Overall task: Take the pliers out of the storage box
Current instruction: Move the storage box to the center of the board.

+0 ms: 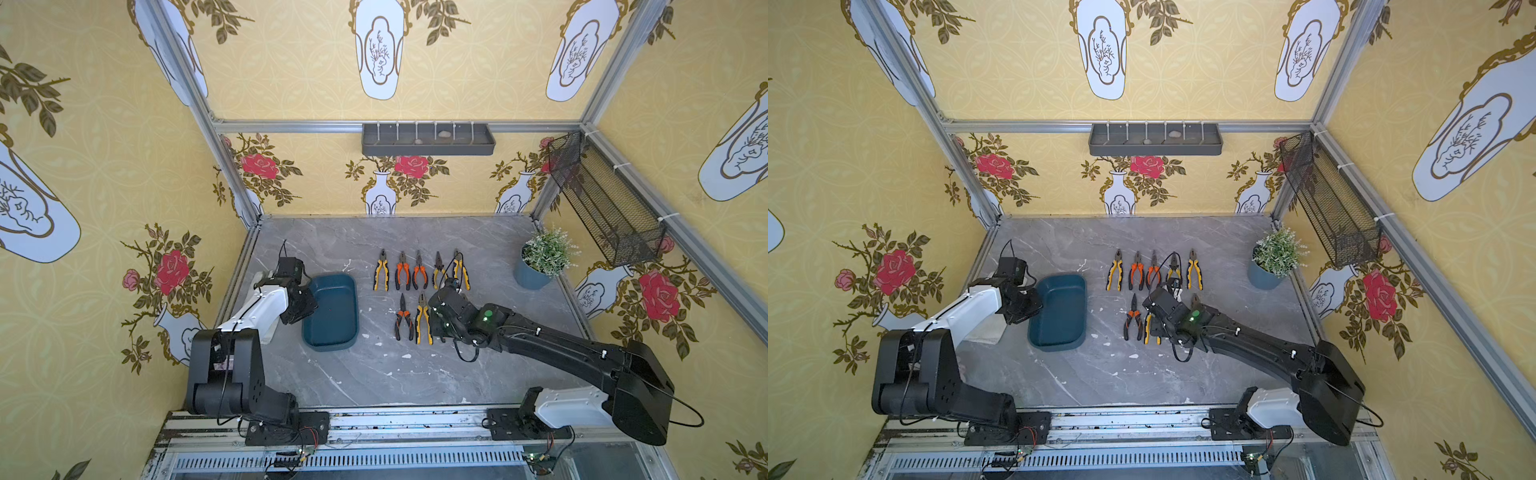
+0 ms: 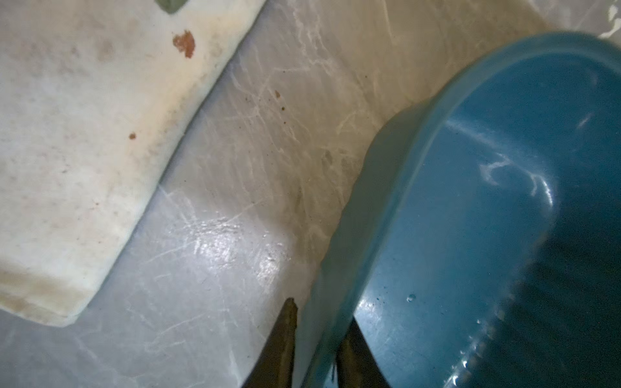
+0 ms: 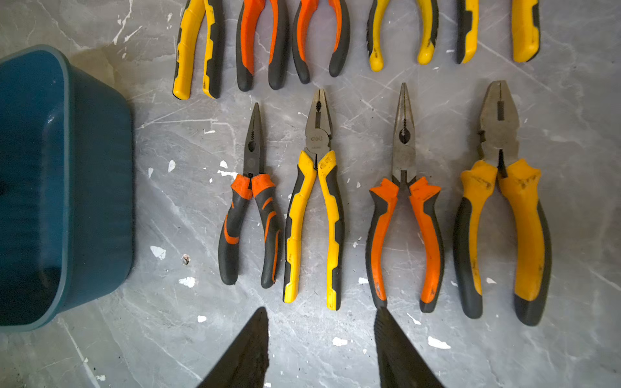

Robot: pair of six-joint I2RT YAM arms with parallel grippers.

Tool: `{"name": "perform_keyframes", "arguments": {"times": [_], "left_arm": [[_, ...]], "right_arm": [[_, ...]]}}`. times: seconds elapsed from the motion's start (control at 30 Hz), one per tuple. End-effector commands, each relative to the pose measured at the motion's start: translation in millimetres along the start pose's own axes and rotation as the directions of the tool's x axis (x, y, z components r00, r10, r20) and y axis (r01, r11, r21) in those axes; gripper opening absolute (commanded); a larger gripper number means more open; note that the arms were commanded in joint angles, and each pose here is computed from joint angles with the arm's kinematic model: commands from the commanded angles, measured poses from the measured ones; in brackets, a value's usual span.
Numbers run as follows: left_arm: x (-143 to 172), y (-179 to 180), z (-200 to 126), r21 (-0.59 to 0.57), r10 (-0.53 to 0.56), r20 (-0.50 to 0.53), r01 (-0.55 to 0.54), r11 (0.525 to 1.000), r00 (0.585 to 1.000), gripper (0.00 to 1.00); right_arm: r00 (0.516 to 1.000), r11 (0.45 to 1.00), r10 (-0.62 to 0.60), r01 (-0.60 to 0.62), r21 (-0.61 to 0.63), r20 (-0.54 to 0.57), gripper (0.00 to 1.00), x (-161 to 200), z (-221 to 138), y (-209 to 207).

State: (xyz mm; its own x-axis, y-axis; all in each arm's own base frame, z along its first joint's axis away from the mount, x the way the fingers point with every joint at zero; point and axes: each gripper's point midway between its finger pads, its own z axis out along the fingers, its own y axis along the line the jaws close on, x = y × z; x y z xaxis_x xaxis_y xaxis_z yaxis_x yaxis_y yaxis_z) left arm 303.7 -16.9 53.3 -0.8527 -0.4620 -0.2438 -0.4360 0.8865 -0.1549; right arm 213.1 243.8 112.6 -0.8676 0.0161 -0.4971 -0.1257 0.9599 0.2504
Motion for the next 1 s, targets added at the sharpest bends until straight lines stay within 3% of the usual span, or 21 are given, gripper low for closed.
{"name": "perform_keyframes", "arguments": {"times": [0.0, 0.43, 0.97], "left_arm": [[1, -13, 2, 0.038, 0.02, -0.003, -0.02, 0.999, 1.0, 0.23], [-11, -33, 5, -0.003, 0.118, 0.011, -0.118, 0.993, 0.993, 0.25], [-27, -45, 13, -0.019, 0.149, 0.006, -0.149, 0.989, 0.989, 0.24]], "right_arm": [[1.0, 1.0, 0.017, -0.016, -0.022, 0.026, 0.52, -6, 0, 5], [1.0, 1.0, 0.011, -0.01, -0.012, 0.024, 0.52, -8, -3, 5], [1.0, 1.0, 0.008, -0.008, -0.005, 0.023, 0.52, -5, -3, 1]]}}
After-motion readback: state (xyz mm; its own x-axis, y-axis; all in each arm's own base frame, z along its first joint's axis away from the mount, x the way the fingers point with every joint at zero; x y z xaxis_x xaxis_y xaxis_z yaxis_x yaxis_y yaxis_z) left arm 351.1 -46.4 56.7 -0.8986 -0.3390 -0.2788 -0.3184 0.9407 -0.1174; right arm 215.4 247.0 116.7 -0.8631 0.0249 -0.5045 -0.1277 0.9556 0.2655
